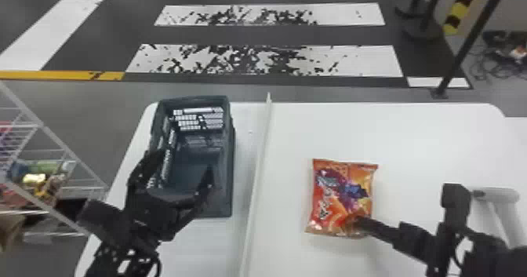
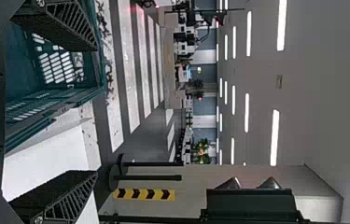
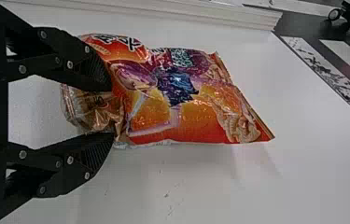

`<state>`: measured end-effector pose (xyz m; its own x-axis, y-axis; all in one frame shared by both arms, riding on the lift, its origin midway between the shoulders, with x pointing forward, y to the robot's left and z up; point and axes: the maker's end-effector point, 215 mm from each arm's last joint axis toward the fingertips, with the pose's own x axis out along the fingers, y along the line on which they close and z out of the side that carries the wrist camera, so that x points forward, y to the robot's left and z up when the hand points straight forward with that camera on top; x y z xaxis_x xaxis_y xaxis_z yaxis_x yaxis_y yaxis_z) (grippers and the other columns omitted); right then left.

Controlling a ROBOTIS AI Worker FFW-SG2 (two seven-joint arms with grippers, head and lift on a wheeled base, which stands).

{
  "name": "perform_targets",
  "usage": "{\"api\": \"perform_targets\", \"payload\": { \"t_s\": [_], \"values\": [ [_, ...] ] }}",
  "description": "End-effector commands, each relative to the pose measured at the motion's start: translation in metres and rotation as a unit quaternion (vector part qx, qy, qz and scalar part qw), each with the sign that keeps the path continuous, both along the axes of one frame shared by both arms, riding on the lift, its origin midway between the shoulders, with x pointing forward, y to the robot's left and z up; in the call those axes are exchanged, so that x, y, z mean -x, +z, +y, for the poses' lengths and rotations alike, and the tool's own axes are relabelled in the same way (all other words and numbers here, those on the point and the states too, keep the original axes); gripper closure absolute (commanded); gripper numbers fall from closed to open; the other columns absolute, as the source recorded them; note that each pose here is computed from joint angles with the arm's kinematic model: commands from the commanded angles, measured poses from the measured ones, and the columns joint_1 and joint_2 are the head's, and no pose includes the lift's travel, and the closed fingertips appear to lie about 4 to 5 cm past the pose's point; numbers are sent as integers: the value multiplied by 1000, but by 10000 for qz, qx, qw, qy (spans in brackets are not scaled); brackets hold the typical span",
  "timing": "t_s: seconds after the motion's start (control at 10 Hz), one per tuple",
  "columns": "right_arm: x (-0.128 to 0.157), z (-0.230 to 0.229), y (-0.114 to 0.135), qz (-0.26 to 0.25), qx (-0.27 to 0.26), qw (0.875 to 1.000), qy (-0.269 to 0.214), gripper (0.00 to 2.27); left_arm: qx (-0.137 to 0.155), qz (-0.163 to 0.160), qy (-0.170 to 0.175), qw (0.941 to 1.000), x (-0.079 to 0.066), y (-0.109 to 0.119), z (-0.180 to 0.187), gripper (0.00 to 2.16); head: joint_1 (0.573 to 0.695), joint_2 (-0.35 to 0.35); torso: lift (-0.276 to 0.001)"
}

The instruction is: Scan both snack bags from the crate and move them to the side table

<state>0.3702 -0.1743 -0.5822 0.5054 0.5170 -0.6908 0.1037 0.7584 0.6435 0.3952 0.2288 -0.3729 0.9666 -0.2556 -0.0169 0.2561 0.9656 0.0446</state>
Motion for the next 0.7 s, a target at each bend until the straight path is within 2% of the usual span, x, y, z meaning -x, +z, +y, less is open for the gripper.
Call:
{"api": "perform_targets", "payload": {
  "t_s": [0.0, 0.3, 0.6],
  "values": [
    [3, -7, 0, 30, 57, 10000, -7, 2250, 2, 19, -1, 10000, 0, -1, 0, 49, 695, 84, -29],
    [9, -11, 13, -14, -170, 9998, -79, 2250, -4, 19, -6, 10000, 1, -2, 0, 53, 695, 72, -29],
    [-10, -43, 38, -357, 409, 9983, -202, 2250, 14, 11, -15, 10000, 2, 0, 0, 56, 695, 46, -29]
  ]
}}
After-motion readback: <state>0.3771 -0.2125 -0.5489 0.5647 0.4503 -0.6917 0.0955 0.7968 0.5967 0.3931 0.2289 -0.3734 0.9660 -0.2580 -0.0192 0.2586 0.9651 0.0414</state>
